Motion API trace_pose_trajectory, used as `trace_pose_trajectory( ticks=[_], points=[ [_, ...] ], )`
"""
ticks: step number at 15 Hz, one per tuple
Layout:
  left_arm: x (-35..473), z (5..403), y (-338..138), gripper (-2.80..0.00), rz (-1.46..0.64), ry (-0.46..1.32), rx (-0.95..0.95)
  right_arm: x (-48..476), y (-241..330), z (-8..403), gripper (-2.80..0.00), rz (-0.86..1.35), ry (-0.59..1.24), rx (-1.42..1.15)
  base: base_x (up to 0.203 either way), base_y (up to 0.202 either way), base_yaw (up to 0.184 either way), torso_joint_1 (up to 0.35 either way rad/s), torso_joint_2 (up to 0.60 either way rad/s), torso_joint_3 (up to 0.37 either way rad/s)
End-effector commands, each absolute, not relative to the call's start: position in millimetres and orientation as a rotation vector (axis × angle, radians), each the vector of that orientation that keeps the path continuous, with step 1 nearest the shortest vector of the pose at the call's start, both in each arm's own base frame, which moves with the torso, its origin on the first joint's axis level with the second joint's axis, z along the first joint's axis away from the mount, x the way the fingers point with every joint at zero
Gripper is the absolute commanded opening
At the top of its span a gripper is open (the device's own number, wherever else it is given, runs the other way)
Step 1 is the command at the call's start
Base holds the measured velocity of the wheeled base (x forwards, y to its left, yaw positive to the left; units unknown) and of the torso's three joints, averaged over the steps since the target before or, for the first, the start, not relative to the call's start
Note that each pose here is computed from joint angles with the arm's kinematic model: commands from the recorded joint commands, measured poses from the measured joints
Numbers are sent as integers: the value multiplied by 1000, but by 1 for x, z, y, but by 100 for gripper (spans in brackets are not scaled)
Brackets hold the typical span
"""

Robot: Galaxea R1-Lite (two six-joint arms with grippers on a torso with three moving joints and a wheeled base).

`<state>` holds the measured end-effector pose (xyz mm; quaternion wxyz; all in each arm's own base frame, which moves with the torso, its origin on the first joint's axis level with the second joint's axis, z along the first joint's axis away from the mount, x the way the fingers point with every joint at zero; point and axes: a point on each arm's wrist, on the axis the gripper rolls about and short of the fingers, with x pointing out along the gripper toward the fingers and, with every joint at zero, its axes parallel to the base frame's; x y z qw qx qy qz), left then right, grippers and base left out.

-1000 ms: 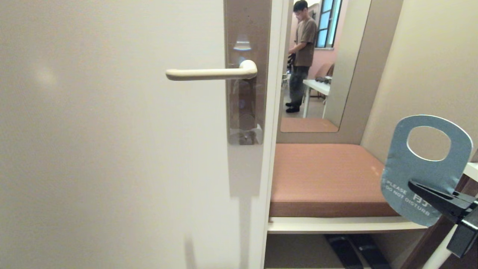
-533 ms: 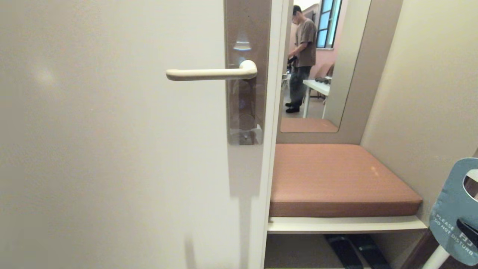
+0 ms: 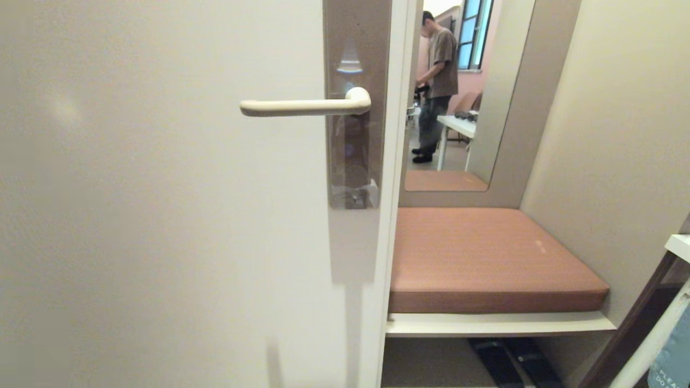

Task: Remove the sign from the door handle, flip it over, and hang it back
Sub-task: Hand it to the other hand

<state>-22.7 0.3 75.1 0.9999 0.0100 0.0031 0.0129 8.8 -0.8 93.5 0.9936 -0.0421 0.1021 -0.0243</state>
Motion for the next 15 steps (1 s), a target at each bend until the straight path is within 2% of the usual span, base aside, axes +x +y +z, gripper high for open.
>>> trace_pose_trajectory(
  ticks=[1, 4, 15],
  points=[
    [-23, 75, 0, -280, 27, 6, 20, 2, -1, 90, -280, -73, 179, -84, 0, 0, 0, 0, 0, 0],
    [-23, 75, 0, -280, 28, 6, 20, -2, 0, 86, -280, -45, 183, -85, 0, 0, 0, 0, 0, 0],
    [-23, 75, 0, -280, 27, 6, 20, -23, 0, 75, -280, 12, 4, -83, 0, 0, 0, 0, 0, 0]
  ],
)
